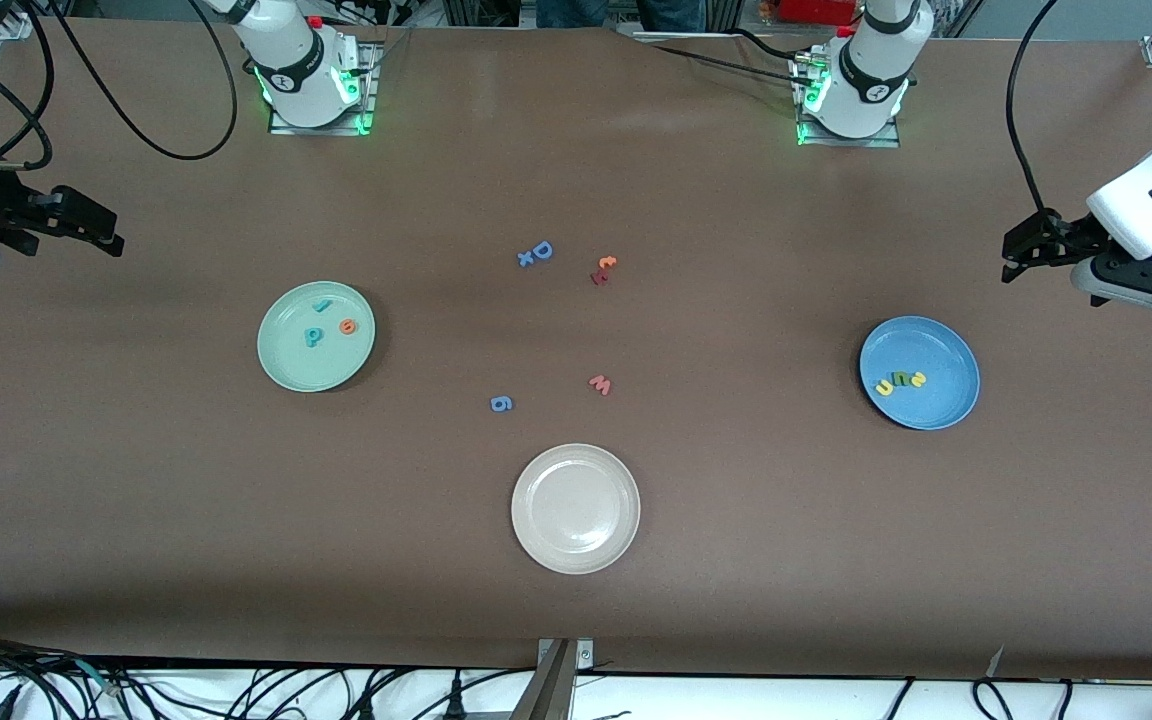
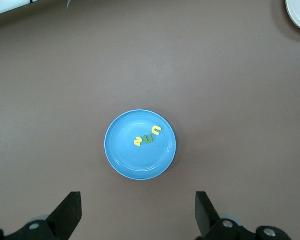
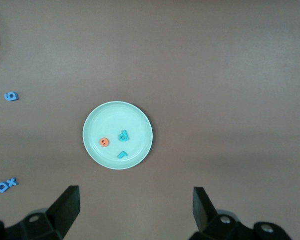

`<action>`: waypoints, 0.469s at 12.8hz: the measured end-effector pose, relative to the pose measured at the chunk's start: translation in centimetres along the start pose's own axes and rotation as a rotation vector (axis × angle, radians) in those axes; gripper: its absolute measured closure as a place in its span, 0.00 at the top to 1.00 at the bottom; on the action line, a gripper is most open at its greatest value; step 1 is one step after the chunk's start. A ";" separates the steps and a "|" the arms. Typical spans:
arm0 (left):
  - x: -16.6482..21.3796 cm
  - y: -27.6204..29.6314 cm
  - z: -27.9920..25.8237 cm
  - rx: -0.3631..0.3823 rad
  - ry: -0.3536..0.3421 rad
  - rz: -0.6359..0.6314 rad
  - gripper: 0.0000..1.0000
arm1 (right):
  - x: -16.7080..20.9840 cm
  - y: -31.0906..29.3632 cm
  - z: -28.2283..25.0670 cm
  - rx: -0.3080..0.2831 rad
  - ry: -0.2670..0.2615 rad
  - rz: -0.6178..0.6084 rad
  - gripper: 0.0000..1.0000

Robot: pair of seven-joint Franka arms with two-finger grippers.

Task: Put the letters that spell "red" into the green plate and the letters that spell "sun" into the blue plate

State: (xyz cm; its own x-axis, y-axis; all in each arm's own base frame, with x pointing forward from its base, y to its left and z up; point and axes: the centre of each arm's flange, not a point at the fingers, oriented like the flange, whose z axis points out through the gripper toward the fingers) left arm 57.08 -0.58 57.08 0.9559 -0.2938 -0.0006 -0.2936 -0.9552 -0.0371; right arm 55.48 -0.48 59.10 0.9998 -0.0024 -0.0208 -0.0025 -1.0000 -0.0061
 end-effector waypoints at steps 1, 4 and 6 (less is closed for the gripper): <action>0.1 0.0 0.0 0.000 0.000 0.000 1.00 | 0.0 0.0 0.0 0.000 0.000 0.000 1.00; 0.2 0.0 0.1 0.000 -0.001 -0.001 1.00 | 0.0 0.0 0.0 0.000 0.000 0.000 1.00; 0.2 0.0 0.1 0.000 -0.001 -0.002 1.00 | 0.0 0.0 0.0 0.000 0.000 0.000 1.00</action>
State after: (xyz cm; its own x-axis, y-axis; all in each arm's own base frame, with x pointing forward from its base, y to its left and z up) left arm 57.31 -0.60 56.96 0.9564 -0.2920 -0.0016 -0.2918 -0.9557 -0.0371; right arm 55.48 -0.48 59.10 0.9998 -0.0026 -0.0205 -0.0027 -1.0000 -0.0061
